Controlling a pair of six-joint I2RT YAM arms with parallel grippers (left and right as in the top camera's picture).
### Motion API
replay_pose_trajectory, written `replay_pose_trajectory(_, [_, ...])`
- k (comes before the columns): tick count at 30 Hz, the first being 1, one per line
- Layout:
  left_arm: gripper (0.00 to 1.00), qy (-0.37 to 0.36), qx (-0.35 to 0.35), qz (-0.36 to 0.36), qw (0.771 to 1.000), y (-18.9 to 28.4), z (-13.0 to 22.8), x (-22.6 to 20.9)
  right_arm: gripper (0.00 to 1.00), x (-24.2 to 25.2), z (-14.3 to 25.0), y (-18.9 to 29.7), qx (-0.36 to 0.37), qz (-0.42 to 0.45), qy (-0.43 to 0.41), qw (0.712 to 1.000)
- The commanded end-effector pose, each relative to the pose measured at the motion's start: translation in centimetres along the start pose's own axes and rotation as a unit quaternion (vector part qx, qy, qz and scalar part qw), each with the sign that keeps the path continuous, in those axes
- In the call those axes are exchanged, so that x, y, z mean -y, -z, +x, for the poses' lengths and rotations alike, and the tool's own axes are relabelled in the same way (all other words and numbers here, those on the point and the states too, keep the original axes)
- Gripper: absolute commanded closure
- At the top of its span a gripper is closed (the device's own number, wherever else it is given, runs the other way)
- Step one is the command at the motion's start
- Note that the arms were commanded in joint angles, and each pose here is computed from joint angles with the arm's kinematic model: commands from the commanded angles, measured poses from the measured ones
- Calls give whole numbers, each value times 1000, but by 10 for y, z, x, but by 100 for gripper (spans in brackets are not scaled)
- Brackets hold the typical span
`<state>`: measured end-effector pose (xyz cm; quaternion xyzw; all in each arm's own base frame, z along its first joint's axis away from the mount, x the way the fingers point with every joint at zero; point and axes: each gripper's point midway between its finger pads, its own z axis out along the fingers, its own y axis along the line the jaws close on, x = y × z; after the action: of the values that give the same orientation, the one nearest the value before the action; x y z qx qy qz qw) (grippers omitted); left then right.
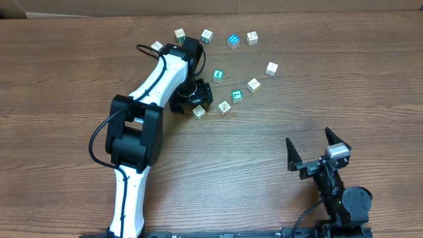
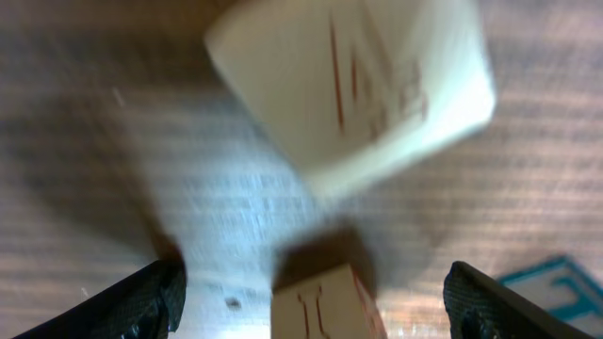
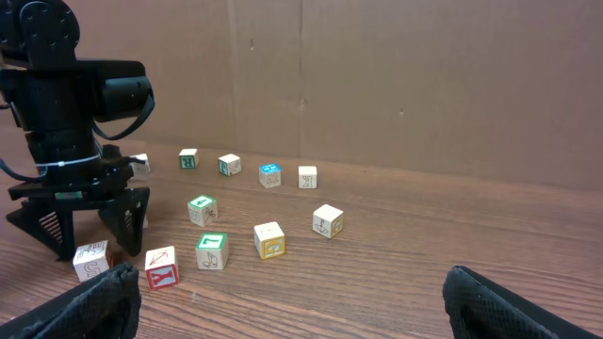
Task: Form a horizontal line
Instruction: 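Close the left gripper on the white I block and lift it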
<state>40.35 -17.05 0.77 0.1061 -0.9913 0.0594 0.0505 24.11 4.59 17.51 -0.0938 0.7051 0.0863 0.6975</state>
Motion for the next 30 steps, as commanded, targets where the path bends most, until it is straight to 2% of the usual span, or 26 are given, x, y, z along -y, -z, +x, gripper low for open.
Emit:
replay_pose_trajectory(1, [16, 3, -18, 8, 1000, -2, 10, 10, 0, 2, 1, 0, 3, 6, 0, 1000])
replay_pose_trajectory(9, [33, -7, -7, -35, 999, -4, 13, 2, 0, 2, 1, 0, 3, 6, 0, 1000])
replay_pose_trajectory(12, [43, -7, 0, -45, 999, -3, 11, -1, 0, 2, 1, 0, 3, 6, 0, 1000])
replay_pose_trajectory(17, [50, -8, 14, -65, 998, -3, 6, -8, 0, 2, 1, 0, 3, 6, 0, 1000])
replay_pose_trajectory(20, [59, -8, 14, -66, 998, -3, 6, -9, 0, 2, 1, 0, 3, 6, 0, 1000])
replay_pose_trajectory(26, [64, -13, 7, -70, 997, -2, 9, -10, 0, 2, 1, 0, 3, 6, 0, 1000])
replay_pose_trajectory(30, [66, -55, -5, -74, 996, -2, 13, -13, 0, 2, 1, 0, 3, 6, 0, 1000])
